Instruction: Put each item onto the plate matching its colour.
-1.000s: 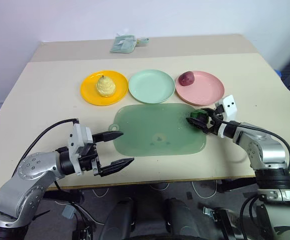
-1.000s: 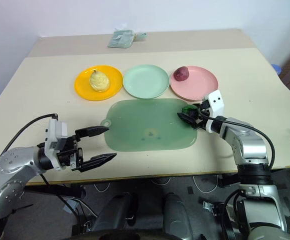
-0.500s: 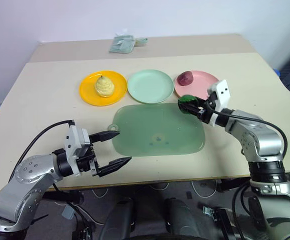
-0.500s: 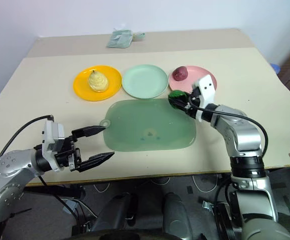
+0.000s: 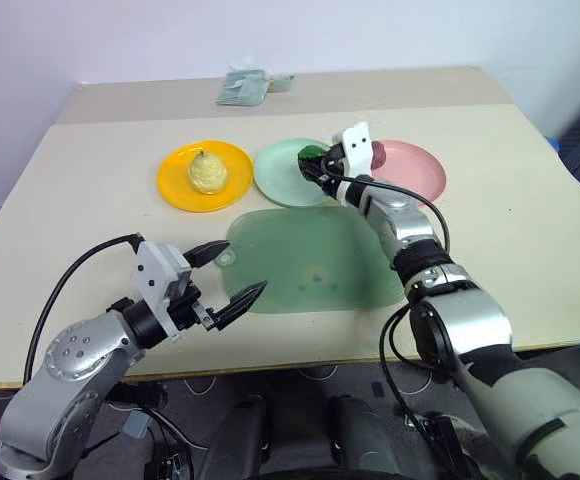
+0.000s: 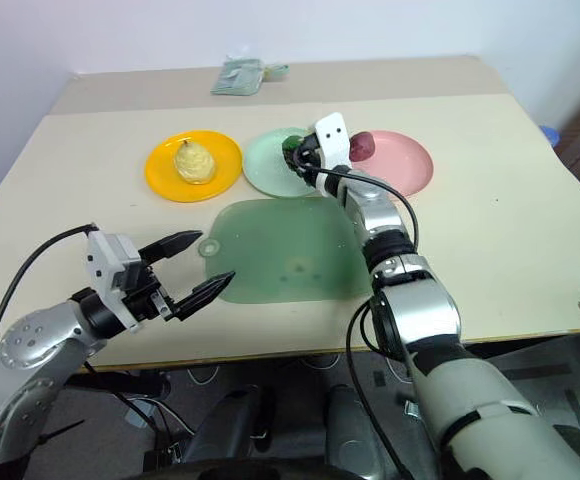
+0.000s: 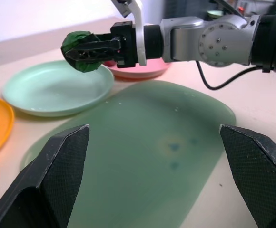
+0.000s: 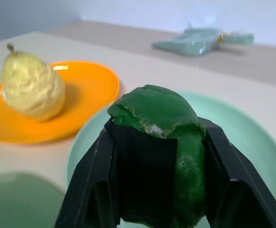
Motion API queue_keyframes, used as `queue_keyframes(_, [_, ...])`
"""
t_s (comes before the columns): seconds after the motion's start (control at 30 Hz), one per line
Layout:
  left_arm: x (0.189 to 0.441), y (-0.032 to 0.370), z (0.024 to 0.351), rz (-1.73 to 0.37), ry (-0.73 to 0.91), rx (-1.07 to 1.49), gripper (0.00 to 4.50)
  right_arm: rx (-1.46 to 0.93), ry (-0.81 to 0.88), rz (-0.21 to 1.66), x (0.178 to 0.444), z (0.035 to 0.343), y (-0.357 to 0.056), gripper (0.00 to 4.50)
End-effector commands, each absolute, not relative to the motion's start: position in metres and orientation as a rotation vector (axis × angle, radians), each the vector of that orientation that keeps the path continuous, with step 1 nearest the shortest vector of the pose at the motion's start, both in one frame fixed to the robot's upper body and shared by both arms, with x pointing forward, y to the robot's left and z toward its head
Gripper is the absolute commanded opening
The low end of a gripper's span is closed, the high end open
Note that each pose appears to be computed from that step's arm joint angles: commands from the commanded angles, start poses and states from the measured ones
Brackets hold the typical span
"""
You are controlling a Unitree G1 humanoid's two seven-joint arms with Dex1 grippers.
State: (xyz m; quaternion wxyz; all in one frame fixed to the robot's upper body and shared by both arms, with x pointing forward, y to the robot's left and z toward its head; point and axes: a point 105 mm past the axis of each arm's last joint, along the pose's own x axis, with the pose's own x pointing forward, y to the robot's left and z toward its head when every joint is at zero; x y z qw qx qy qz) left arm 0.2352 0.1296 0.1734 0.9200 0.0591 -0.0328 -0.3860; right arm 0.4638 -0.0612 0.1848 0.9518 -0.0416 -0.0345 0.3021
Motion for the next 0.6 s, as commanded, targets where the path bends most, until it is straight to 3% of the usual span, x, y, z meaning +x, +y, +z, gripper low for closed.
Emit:
queue_keyframes(0.03, [0.228,0.129,0.182,-0.741,-0.103,0.146,4.50,-0.089,-0.124,0.588,0.468,0.201,-0.051,1.50])
queue_keyframes(0.23, [0.224,0.133,0.180,-0.673,-0.092,0.155,4.50,-0.095,-0.107,0.580,0.468,0.199,-0.043,4.37])
queue_keyframes(0.6, [0.241,0.142,0.176,-0.606,-0.114,0.209,4.50,-0.123,-0.247,0.663,0.460,0.222,-0.077,4.46])
